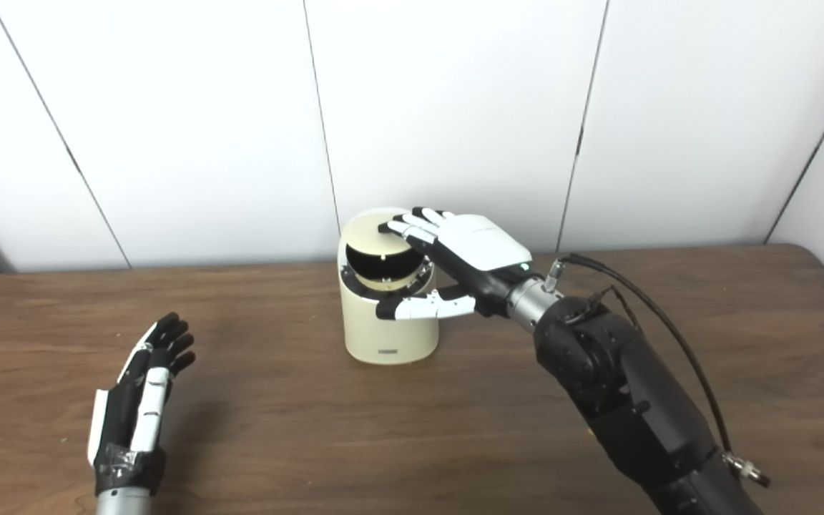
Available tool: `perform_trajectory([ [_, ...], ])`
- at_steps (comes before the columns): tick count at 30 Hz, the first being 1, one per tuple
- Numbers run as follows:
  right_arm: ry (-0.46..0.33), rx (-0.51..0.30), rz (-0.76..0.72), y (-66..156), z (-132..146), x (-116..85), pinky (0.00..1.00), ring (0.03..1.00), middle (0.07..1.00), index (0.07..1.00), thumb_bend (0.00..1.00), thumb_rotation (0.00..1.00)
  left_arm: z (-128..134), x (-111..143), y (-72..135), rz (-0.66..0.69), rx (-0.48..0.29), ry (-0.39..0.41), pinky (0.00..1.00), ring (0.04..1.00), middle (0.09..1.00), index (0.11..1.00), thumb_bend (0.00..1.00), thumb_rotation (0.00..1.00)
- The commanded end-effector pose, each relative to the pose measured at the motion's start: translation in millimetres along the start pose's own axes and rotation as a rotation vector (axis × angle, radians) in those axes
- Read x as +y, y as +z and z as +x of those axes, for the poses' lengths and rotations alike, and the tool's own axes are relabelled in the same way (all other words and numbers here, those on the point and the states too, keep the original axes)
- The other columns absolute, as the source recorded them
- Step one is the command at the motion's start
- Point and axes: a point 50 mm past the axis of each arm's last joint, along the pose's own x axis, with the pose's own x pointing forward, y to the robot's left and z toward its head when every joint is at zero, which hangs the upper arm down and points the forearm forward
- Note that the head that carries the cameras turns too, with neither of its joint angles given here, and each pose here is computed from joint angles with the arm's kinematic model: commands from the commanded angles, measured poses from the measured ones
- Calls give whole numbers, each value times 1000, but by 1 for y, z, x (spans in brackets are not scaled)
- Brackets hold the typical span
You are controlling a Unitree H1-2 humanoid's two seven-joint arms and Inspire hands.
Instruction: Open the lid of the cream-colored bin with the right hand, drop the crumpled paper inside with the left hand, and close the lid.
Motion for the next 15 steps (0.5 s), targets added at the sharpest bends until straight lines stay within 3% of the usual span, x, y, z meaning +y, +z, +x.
perform_trajectory([
  [1,-51,-49,-44,6,1,-17,1000,1000,953,900,675,1000,-21,-5,-26,-10,95,14,846,861,871,878,542,709],
  [15,-41,-31,-108,5,1,-7,997,1000,944,890,666,1000,-20,-6,-26,-12,105,13,848,860,869,872,558,705],
])
